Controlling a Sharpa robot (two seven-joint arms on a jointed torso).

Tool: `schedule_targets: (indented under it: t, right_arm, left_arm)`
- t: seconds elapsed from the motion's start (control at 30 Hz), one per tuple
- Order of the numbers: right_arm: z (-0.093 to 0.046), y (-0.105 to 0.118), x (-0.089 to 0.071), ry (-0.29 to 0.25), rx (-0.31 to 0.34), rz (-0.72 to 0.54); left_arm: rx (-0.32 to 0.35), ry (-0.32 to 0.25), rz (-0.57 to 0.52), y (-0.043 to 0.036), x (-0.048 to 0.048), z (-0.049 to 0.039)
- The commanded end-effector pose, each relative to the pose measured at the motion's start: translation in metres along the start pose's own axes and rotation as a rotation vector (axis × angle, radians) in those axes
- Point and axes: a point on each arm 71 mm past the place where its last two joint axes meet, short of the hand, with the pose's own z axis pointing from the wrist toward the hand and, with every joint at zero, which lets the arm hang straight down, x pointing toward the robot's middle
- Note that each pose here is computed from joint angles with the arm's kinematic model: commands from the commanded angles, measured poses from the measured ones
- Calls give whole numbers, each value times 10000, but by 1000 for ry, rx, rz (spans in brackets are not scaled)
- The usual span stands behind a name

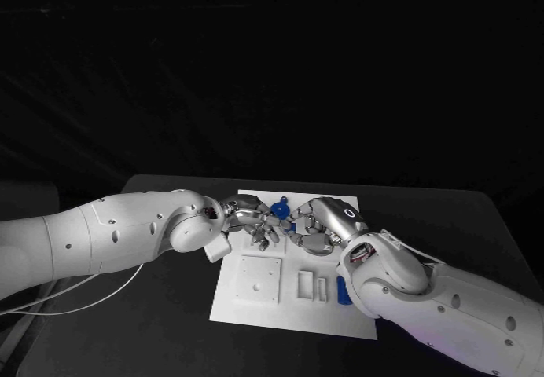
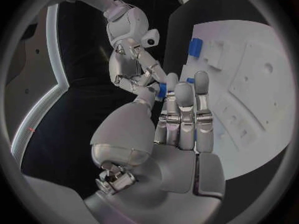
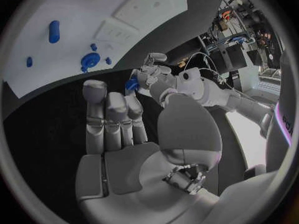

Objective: Assemble the parts on the task board

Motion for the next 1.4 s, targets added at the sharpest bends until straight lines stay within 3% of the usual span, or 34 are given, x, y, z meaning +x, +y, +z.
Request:
schedule_targets:
  t: [0.03, 0.43, 0.73, 1.07, 1.23, 1.4]
  right_arm:
    - [6, 28, 12, 8, -18, -2]
    - [-3, -28, -8, -7, -8, 13]
    - [-78, -156, -107, -58, -38, 94]
    - [-254, -457, -342, -179, -93, 204]
    - [-313, -596, -438, -227, -103, 222]
    - [-338, -645, -471, -240, -120, 237]
  left_arm:
    - [26, 21, -45, -40, 55, 21]
    - [34, -58, -168, -43, 16, 9]
    - [50, -67, -260, -49, 35, -18]
    - [218, 4, -374, -126, 65, -100]
    - [265, 80, -404, -152, 116, -137]
    - [285, 146, -419, -161, 161, -163]
